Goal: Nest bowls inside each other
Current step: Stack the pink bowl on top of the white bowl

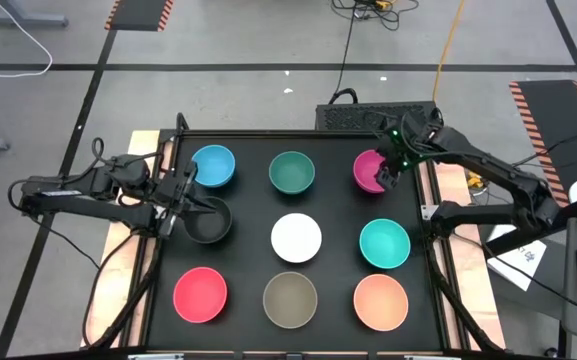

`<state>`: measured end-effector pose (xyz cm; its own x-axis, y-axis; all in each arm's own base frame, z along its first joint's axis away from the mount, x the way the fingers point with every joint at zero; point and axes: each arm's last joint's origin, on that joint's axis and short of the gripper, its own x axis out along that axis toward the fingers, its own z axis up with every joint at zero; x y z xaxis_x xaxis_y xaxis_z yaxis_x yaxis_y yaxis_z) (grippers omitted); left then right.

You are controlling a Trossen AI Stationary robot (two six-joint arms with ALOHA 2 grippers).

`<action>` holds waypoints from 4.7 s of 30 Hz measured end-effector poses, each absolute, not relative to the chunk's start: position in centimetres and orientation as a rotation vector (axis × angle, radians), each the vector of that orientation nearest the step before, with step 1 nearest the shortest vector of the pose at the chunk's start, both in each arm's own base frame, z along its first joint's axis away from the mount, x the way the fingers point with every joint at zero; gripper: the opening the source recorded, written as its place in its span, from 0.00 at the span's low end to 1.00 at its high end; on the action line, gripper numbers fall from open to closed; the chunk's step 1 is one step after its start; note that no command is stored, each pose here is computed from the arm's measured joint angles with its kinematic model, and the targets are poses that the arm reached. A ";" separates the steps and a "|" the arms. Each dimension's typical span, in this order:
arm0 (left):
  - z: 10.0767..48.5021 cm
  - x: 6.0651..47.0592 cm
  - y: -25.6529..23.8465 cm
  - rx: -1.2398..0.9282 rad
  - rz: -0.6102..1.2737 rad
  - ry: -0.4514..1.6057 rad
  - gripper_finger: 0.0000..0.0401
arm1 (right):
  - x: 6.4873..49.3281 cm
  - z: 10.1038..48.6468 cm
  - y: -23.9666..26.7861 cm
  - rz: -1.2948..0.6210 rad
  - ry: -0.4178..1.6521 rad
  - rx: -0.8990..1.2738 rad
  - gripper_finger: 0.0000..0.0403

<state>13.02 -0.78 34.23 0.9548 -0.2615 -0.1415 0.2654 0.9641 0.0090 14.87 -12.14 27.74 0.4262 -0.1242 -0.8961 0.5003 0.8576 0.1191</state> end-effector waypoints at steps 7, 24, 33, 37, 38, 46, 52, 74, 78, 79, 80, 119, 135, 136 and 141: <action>34.2 13.0 -0.8 0.035 -0.268 0.140 0.09 | 16.0 26.8 -13.1 -0.378 1.176 0.443 0.51; 34.0 13.0 -0.8 0.047 -0.270 0.157 0.09 | 17.0 25.0 -14.1 -0.372 1.300 0.434 0.50; 34.0 13.0 -0.8 0.047 -0.270 0.162 0.09 | 17.2 24.8 -14.1 -0.320 1.293 0.466 0.50; 34.0 13.0 -0.8 0.053 -0.271 0.161 0.09 | 17.4 24.7 -13.8 -0.306 1.302 0.459 0.50; 34.0 13.0 -0.8 0.054 -0.271 0.161 0.09 | 17.5 24.6 -13.8 -0.301 1.307 0.458 0.50; 34.0 13.0 -0.8 0.061 -0.272 0.160 0.09 | 18.6 23.3 -13.9 -0.271 1.366 0.472 0.50; 34.0 13.0 -0.8 0.060 -0.272 0.160 0.09 | 19.2 22.3 -14.4 -0.271 1.386 0.488 0.50; 33.9 13.0 -0.8 0.068 -0.274 0.164 0.09 | 20.0 20.8 -15.0 -0.267 1.425 0.502 0.50; 33.9 13.0 -0.8 0.068 -0.275 0.164 0.09 | 19.9 20.7 -15.1 -0.302 1.437 0.495 0.50; 33.9 13.0 -0.8 0.068 -0.275 0.164 0.09 | 19.9 20.7 -15.1 -0.317 1.445 0.486 0.50; 33.9 13.0 -0.8 0.068 -0.274 0.164 0.09 | 19.9 20.7 -15.1 -0.320 1.446 0.484 0.50; 33.9 13.0 -0.8 0.072 -0.275 0.164 0.09 | 20.5 23.9 -14.7 -0.250 1.424 0.326 0.00; 33.9 13.0 -0.8 0.073 -0.275 0.164 0.09 | 24.2 31.1 -9.3 -0.174 1.259 0.174 0.00; 33.9 13.0 -0.8 0.075 -0.275 0.164 0.09 | 24.4 31.3 -8.8 -0.163 1.256 0.167 0.00; 33.9 13.0 -0.8 0.076 -0.274 0.164 0.09 | 24.9 32.0 -6.5 -0.119 1.263 0.151 0.00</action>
